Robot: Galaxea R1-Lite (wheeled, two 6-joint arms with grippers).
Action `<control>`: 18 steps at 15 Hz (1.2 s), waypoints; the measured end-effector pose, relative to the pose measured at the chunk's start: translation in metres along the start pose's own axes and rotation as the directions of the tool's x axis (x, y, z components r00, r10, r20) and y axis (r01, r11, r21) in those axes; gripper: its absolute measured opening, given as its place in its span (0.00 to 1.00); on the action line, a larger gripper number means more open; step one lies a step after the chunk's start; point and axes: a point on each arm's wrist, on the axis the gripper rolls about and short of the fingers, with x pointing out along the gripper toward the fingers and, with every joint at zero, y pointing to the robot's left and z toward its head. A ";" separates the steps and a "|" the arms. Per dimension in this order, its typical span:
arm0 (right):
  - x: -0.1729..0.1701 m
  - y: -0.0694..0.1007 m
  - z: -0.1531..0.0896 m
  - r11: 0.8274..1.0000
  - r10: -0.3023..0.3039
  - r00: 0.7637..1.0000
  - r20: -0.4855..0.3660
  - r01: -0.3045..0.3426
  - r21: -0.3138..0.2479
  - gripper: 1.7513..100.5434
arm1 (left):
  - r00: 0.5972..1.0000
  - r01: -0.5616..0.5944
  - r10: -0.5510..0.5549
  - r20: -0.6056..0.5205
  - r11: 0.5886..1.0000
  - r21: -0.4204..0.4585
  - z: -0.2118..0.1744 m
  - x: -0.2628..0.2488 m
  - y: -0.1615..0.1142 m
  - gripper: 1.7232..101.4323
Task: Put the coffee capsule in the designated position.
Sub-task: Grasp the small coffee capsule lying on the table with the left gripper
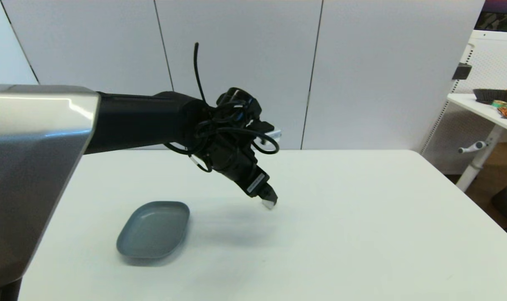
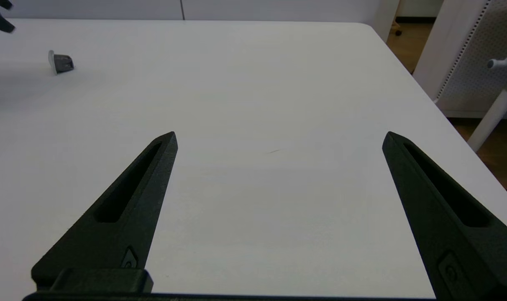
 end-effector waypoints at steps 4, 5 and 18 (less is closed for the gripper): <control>0.000 0.000 0.000 1.000 0.000 1.000 0.000 0.000 0.000 0.96 | 0.998 0.015 -0.015 -0.060 1.000 -0.003 0.002 0.020 -0.004 0.96; 0.000 0.000 0.000 1.000 0.000 1.000 0.000 0.000 0.000 0.96 | 0.998 0.007 -0.008 -0.069 1.000 -0.010 0.001 0.025 -0.004 0.96; 0.000 0.000 0.000 1.000 0.000 1.000 0.000 0.000 0.000 0.96 | 0.998 -0.040 0.039 -0.057 0.999 -0.020 0.000 0.064 -0.003 0.96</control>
